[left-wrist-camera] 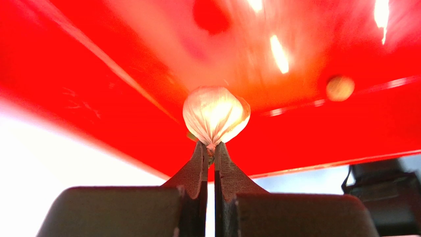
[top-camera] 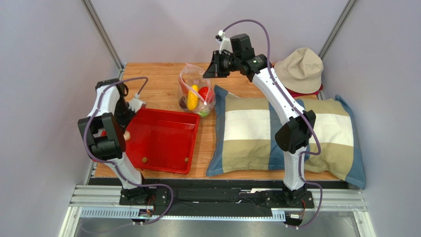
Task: Place the food in the zip-top bag and seal the zipper
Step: Pick up the fake vegetable from the bin, then place the fake vegetable in the zipper food storage bag.
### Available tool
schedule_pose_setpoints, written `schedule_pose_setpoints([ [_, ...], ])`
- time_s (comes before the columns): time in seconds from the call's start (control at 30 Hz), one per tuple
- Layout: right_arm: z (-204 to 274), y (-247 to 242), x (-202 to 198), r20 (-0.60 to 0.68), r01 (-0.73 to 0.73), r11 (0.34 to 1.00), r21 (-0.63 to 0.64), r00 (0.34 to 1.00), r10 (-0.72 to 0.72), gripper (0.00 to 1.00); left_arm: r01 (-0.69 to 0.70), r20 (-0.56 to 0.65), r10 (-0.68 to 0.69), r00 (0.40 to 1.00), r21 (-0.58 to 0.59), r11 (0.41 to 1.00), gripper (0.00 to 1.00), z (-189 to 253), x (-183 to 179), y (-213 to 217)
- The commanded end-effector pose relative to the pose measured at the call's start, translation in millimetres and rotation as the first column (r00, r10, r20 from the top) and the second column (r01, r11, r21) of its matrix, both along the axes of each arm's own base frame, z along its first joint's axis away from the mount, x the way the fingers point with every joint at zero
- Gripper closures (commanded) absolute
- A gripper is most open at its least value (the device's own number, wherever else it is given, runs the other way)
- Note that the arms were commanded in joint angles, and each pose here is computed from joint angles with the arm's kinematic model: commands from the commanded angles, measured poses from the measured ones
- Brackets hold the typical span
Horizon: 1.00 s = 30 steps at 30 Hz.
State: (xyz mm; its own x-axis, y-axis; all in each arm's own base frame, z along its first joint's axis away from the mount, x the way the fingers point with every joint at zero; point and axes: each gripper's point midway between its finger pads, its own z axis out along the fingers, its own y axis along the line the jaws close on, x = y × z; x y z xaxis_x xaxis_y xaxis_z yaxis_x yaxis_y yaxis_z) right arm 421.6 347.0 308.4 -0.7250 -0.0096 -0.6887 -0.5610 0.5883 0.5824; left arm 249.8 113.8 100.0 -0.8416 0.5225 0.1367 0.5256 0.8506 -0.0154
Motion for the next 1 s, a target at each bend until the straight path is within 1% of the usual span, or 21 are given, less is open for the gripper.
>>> schedule_pose_setpoints([
  [0.0, 32, -3, -2, 0.081, -0.002, 0.999, 0.034, 0.997, -0.001, 1.0, -0.006, 0.226, 0.045, 0.973, -0.17, 0.985, 1.0, 84, 35, -43],
  [0.03, 32, -3, -2, 0.08, -0.005, 0.999, 0.035, 0.997, 0.002, 1.0, 0.005, 0.254, 0.065, 0.965, -0.267, 0.964, 1.0, 100, 39, -66],
  [0.07, 31, -2, -2, 0.077, -0.007, 0.999, 0.035, 0.997, 0.004, 1.0, 0.025, 0.299, 0.071, 0.952, -0.305, 0.952, 1.0, 115, 47, -77],
  [0.1, 32, -3, -2, 0.078, -0.008, 0.999, 0.035, 0.997, 0.005, 1.0, 0.071, 0.384, 0.068, 0.921, -0.336, 0.939, 1.0, 147, 59, -88],
  [0.13, 31, -2, -2, 0.079, -0.012, 0.999, 0.034, 0.997, 0.009, 1.0, 0.122, 0.437, 0.074, 0.896, -0.405, 0.906, 1.0, 167, 67, -113],
  [0.17, 31, -2, -2, 0.081, -0.015, 0.999, 0.035, 0.997, 0.012, 1.0, 0.152, 0.481, 0.079, 0.873, -0.422, 0.894, 1.0, 182, 74, -124],
  [0.2, 32, 0, -3, 0.084, -0.017, 0.999, 0.034, 0.996, 0.015, 1.0, 0.217, 0.58, 0.077, 0.811, -0.419, 0.882, 1.0, 212, 86, -135],
  [0.27, 31, 1, -2, 0.087, -0.025, 0.999, 0.034, 0.996, 0.022, 1.0, 0.294, 0.645, 0.105, 0.757, -0.481, 0.826, 1.0, 241, 94, -170],
  [0.3, 32, 1, -2, 0.09, -0.028, 0.999, 0.037, 0.996, 0.025, 1.0, 0.357, 0.709, 0.107, 0.697, -0.472, 0.806, 1.0, 261, 102, -181],
  [0.37, 33, 3, -1, 0.096, -0.036, 0.999, 0.037, 0.995, 0.033, 1.0, 0.444, 0.735, 0.116, 0.668, -0.519, 0.731, 1.0, 280, 100, -217],
  [0.4, 34, 4, -1, 0.1, -0.042, 0.998, 0.038, 0.994, 0.038, 1.0, 0.489, 0.768, 0.123, 0.629, -0.513, 0.706, 1.0, 290, 106, -227],
  [0.43, 37, 5, -2, 0.107, -0.047, 0.998, 0.042, 0.993, 0.042, 1.0, 0.512, 0.763, 0.145, 0.63, -0.548, 0.662, 1.0, 297, 104, -241],
  [0.47, 36, 6, -1, 0.108, -0.05, 0.998, 0.043, 0.993, 0.045, 1.0, 0.529, 0.765, 0.152, 0.626, -0.56, 0.638, 1.0, 301, 104, -250],
  [0.5, 39, 5, -2, 0.115, -0.054, 0.998, 0.043, 0.992, 0.048, 1.0, 0.57, 0.781, 0.149, 0.606, -0.558, 0.603, 1.0, 306, 105, -264],
  [0.53, 40, 5, -2, 0.12, -0.058, 0.997, 0.044, 0.991, 0.052, 1.0, 0.577, 0.769, 0.16, 0.618, -0.583, 0.572, 1.0, 308, 103, -274],
  [0.63, 44, 6, -3, 0.138, -0.069, 0.996, 0.047, 0.988, 0.062, 1.0, 0.614, 0.77, 0.137, 0.623, -0.591, 0.523, 1.0, 303, 105, -300],
  [0.73, 44, 7, -5, 0.139, -0.077, 0.996, 0.052, 0.988, 0.069, 1.0, 0.611, 0.763, 0.115, 0.636, -0.589, 0.528, 1.0, 283, 117, -320],
  [0.77, 43, 6, -4, 0.135, -0.075, 0.996, 0.05, 0.989, 0.068, 1.0, 0.598, 0.748, 0.105, 0.655, -0.599, 0.533, 1.0, 271, 122, -324],
  [0.87, 44, 5, -5, 0.145, -0.079, 0.996, 0.052, 0.987, 0.07, 1.0, 0.577, 0.731, 0.09, 0.676, -0.601, 0.552, 1.0, 253, 132, -331],
  [0.9, 45, 6, -6, 0.149, -0.082, 0.995, 0.055, 0.986, 0.073, 1.0, 0.57, 0.727, 0.086, 0.681, -0.6, 0.562, 0.98, 249, 133, -331],
  [0.97, 48, 5, -6, 0.16, -0.082, 0.995, 0.056, 0.985, 0.072, 1.0, 0.571, 0.726, 0.065, 0.685, -0.59, 0.57, 0.89, 242, 134, -332],
])
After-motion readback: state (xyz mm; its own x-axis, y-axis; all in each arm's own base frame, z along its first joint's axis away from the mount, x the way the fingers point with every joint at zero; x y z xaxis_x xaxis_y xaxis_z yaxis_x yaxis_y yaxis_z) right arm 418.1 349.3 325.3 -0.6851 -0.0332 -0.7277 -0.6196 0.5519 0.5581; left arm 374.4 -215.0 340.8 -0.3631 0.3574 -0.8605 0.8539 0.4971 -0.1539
